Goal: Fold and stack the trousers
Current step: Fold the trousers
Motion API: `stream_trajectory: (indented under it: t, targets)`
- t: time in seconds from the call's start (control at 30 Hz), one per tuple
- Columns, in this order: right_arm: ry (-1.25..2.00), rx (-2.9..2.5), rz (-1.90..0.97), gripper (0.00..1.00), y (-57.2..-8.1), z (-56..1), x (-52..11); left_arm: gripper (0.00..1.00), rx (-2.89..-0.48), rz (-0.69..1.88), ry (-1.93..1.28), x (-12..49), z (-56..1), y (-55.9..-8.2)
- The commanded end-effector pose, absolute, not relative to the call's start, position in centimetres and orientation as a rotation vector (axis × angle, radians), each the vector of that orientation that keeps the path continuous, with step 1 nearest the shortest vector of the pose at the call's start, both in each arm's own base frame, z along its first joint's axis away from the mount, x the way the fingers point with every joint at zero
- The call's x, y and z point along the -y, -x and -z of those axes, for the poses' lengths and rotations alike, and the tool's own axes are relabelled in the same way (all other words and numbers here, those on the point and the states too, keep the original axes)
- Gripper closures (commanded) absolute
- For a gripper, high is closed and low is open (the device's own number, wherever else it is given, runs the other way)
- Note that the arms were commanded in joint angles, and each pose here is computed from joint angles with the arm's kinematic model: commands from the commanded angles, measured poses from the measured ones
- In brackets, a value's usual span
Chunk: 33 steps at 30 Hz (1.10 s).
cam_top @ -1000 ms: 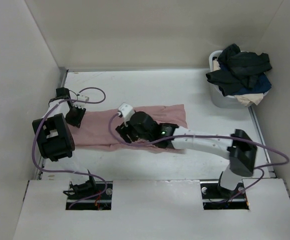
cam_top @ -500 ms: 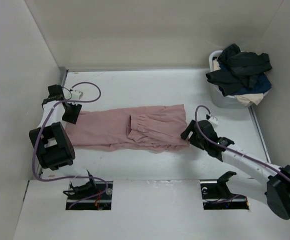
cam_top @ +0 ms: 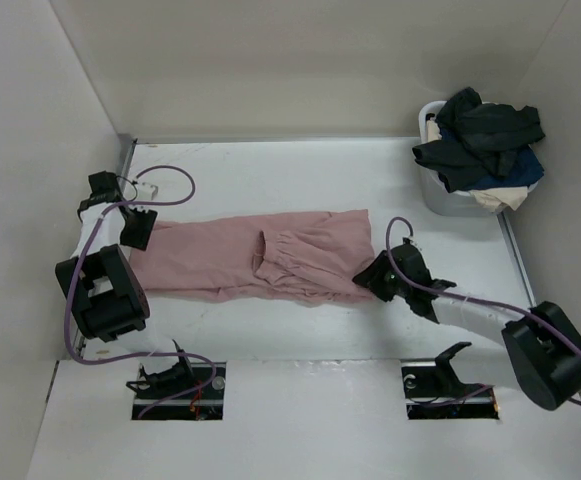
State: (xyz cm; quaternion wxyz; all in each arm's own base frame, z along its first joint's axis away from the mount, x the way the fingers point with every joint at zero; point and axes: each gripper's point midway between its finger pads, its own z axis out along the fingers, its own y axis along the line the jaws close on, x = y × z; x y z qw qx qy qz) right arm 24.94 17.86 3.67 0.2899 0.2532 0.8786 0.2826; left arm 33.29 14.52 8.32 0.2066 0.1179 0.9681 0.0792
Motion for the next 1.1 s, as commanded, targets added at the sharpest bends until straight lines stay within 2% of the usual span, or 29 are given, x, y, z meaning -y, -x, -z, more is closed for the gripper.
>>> stream_trajectory:
  t: [0.0, 0.03, 0.1, 0.2, 0.37, 0.53, 0.7, 0.8, 1.07]
  targets:
    - [-0.623, -2.341, -0.904, 0.57, -25.7, -4.7, -20.3, 0.51, -2.664, -0.245, -0.309, -15.2, -9.6, -33.6]
    - [-0.638, -2.352, -0.892, 0.7, -25.7, -4.4, -20.1, 0.51, -2.664, -0.25, -0.306, -15.3, -9.6, -33.6]
    - [-0.685, -2.33, -0.856, 0.89, -26.1, -4.4, -18.9, 0.51, -2.661, -0.261, -0.299, -15.7, -9.8, -33.6]
    - [-0.727, -2.26, -0.768, 0.98, -27.4, -6.5, -15.7, 0.51, -2.648, -0.252, -0.302, -15.6, -10.4, -33.7]
    - [-0.561, -2.236, -0.444, 0.99, -29.5, -12.7, -9.3, 0.5, -2.611, -0.194, -0.371, -13.1, -11.5, -35.2]
    - [-0.33, -2.24, -0.085, 1.0, -30.2, -19.8, -4.4, 0.49, -2.593, -0.105, -0.524, -6.8, -10.7, -37.4]
    - [-0.096, -2.212, 0.201, 1.0, -30.9, -26.2, -3.9, 0.49, -2.602, 0.042, -0.625, -0.1, -8.5, -38.7]
    - [0.13, -2.199, 0.257, 0.99, -31.9, -27.6, -8.1, 0.5, -2.606, 0.19, -0.66, 3.6, -7.6, -39.2]
    - [0.675, -2.194, 0.167, 0.95, -32.1, -22.3, -26.3, 0.52, -2.629, 0.511, -0.613, 10.7, -5.8, -40.5]
